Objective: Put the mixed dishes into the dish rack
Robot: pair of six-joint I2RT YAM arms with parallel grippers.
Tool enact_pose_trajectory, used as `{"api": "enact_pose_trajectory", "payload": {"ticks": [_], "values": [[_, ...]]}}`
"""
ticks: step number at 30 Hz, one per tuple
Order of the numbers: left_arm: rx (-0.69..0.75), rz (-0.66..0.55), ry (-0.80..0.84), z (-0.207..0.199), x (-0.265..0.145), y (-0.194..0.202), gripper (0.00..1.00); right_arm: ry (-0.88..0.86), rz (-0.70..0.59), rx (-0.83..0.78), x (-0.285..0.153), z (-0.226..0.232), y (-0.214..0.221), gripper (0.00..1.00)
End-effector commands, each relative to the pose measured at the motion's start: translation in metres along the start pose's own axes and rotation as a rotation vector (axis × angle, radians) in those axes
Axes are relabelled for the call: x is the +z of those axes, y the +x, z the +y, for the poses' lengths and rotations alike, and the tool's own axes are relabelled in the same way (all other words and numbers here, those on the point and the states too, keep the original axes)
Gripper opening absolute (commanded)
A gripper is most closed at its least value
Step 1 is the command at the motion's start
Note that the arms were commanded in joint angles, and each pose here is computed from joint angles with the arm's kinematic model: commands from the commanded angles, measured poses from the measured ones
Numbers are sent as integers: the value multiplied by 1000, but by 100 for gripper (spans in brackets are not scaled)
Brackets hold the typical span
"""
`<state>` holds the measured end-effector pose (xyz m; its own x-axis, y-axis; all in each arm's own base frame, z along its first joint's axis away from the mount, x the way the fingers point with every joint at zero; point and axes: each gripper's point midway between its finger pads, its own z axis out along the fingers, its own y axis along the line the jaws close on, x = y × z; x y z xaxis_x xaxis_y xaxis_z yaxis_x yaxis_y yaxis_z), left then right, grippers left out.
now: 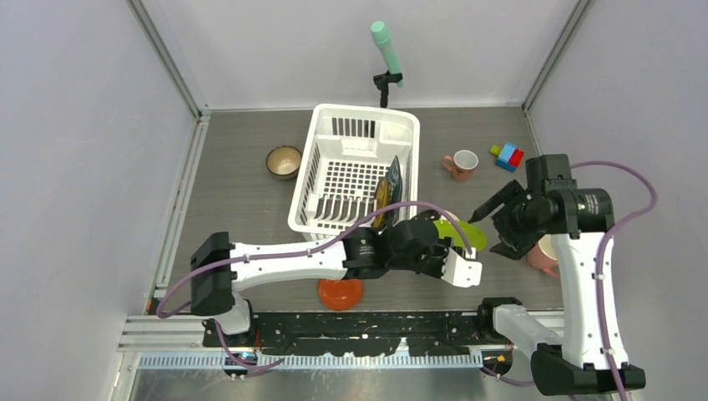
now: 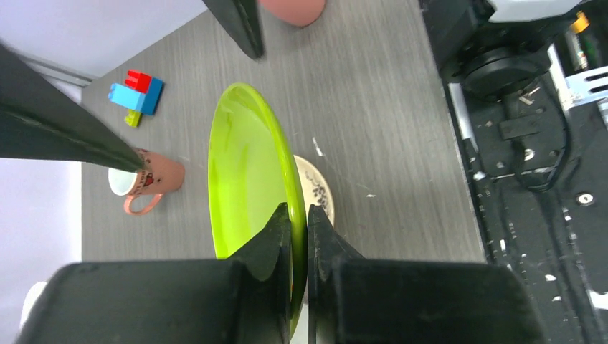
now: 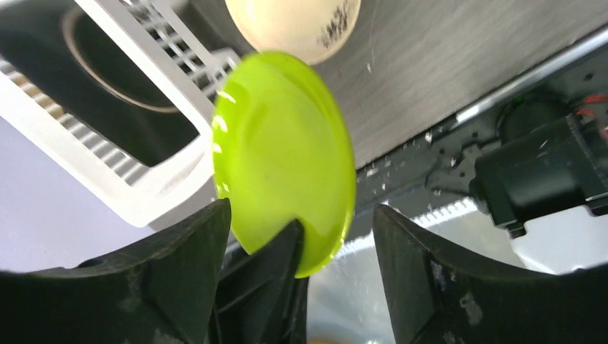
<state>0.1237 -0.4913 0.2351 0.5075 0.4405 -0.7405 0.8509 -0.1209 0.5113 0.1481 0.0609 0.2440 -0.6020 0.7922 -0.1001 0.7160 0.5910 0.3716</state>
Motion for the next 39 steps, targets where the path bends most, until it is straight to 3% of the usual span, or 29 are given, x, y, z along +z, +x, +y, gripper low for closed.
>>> {"api": "enact_pose_trajectory", "payload": {"ticks": [1, 7, 13, 20, 24, 27, 33, 36, 39], "values": [[-106, -166, -52, 7, -14, -51, 0, -37, -259, -33, -36, 4, -37, 81], [-338, -204, -106, 12, -56, -69, 0, -99, -488, -48, -62, 11, -71, 82], [-749, -180, -426, 59, -123, -57, 0, -292, -738, -53, -81, 12, -86, 81], [-1187, -226, -726, 108, -197, -19, 0, -273, -682, -36, -46, 5, -81, 81], [-1262, -115, -951, 131, -220, 34, 0, -242, -635, -54, -28, 1, -77, 81], [-1313, -123, -1029, 149, -226, 67, 0, -232, -626, -50, -21, -2, -75, 81], [-1427, -165, -1005, 169, -210, 105, 0, -213, -608, -53, -12, -6, -73, 81], [-1464, -172, -964, 174, -195, 113, 0, -188, -608, -113, -8, -9, -74, 81], [-1507, -197, -919, 176, -184, 115, 0, -191, -594, -67, -3, -9, -73, 81]]}}
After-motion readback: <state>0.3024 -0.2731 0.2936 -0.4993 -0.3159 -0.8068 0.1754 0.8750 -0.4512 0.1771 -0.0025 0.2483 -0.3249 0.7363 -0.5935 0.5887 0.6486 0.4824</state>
